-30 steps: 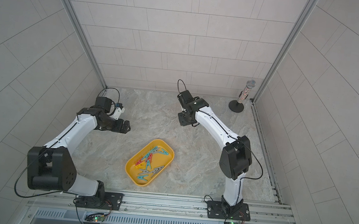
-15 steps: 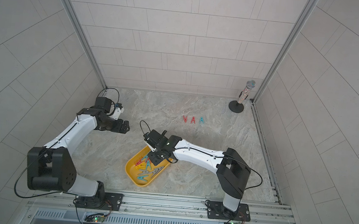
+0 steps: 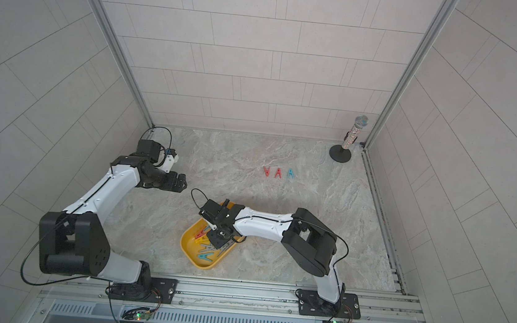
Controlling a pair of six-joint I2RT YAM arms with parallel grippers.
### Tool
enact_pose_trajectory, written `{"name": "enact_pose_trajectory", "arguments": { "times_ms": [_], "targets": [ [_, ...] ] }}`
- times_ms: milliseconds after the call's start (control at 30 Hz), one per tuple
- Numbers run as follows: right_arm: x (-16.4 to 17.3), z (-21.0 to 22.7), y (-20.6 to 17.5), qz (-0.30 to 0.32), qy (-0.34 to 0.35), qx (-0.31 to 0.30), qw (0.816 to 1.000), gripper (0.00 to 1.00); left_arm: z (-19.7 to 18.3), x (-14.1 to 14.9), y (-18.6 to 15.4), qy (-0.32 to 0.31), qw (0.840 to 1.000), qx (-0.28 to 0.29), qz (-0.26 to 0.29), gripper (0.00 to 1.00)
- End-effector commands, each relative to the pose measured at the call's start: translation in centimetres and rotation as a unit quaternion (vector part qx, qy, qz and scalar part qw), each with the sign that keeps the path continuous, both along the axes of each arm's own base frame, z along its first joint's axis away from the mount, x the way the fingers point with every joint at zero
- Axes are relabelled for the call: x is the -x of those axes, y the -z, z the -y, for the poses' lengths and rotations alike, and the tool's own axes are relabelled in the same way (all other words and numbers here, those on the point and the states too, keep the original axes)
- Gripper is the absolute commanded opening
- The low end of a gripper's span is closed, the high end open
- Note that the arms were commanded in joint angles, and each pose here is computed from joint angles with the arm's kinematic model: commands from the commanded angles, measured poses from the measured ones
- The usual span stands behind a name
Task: Take the clothespins out of the storage box
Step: Pick up the clothespin from the storage box.
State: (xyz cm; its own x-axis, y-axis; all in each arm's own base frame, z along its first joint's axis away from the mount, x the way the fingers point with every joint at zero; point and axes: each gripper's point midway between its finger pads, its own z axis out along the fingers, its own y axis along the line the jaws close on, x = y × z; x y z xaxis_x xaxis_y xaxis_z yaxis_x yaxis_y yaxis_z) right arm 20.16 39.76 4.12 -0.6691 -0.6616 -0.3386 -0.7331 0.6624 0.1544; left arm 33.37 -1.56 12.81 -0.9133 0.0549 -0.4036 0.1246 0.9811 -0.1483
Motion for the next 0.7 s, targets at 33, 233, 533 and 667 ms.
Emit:
{"name": "enact_pose_trajectory", "arguments": {
  "times_ms": [33,233,533,667],
  "targets": [
    [0.1,-0.1,0.3,-0.003,0.000,0.017,1.000,0.34,-0.2,-0.1,-0.4,-0.005,1.000,0.002,0.006,0.99],
    [0.1,0.2,1.0,-0.001,-0.001,0.038,0.999,0.32,-0.2,0.0,-0.4,-0.004,1.000,0.002,0.007,0.99],
    [0.0,1.0,1.8,0.000,0.005,0.060,0.998,0.23,-0.1,-0.1,-0.6,-0.003,1.000,0.002,0.010,0.99],
    [-0.1,1.1,1.3,0.005,0.008,0.057,0.998,0.17,-0.1,0.0,-0.5,-0.003,1.000,0.003,0.009,0.99]
  ]
}}
